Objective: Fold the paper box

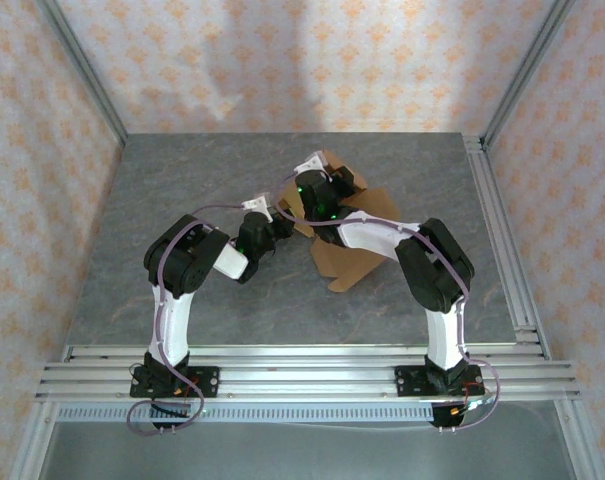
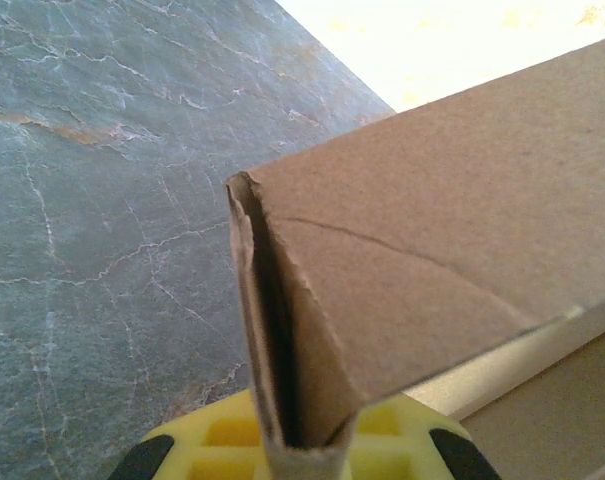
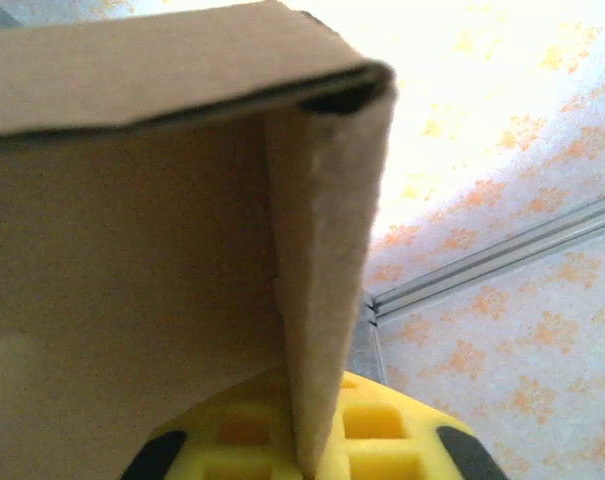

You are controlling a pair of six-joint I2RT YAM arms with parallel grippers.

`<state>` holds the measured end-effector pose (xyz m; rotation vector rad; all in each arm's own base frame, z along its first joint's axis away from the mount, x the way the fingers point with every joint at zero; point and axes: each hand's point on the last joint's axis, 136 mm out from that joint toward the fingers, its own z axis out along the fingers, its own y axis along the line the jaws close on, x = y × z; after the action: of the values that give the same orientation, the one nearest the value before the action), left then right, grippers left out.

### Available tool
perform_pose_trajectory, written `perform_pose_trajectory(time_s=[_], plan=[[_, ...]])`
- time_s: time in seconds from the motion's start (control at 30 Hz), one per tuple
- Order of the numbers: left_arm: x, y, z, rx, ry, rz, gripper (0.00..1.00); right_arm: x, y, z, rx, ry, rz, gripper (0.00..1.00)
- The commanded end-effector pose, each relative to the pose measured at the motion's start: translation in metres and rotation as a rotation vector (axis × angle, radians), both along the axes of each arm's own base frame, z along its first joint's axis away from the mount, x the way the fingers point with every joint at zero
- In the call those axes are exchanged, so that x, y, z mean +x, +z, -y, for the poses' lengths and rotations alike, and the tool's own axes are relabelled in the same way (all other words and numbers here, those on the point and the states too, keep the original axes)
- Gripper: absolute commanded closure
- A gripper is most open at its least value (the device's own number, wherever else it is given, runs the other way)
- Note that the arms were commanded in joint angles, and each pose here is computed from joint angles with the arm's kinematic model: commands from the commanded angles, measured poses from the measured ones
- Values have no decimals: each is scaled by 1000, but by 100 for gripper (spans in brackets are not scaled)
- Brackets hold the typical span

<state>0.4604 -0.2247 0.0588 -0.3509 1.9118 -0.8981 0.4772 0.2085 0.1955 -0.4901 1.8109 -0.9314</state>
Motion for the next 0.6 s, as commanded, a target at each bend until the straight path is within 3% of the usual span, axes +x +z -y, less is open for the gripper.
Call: perform_pose_trajectory(time_s=[0.0,0.07,0.17,0.2,0.23,0.27,0.33,0.4,0.43,0.47,0.53,0.57], plan=[[-15,-14,6,57,-48,-55,100,-8,-30,-5,20,52,-130,61],[-15,-14,5,59,-44,-55,100,-9,-31,-5,42,59,-150,100],[-16,-14,5,58,-45,-55,100,-10,-34,-6,49,66,-168,100],[-15,-13,5,58,-44,-53,100,-10,-32,-5,53,61,-161,95],[-16,-14,5,58,-45,-55,100,-10,-32,-7,62,72,-164,69],[-16,-14,4,59,-42,-54,100,-11,-32,-8,69,80,-168,52],[-16,-13,3,58,-38,-57,100,-12,-27,-8,82,82,-163,43],[-17,-12,3,57,-37,-56,100,-12,-23,-7,88,81,-154,46],[-17,-12,2,57,-34,-56,100,-13,-20,-6,92,82,-149,50],[-17,-12,2,58,-31,-57,100,-14,-18,-6,99,84,-143,62],[-17,-12,0,61,-26,-59,100,-16,-12,-6,115,91,-133,100],[-17,-12,0,62,-23,-58,100,-17,-11,-6,120,98,-136,100]])
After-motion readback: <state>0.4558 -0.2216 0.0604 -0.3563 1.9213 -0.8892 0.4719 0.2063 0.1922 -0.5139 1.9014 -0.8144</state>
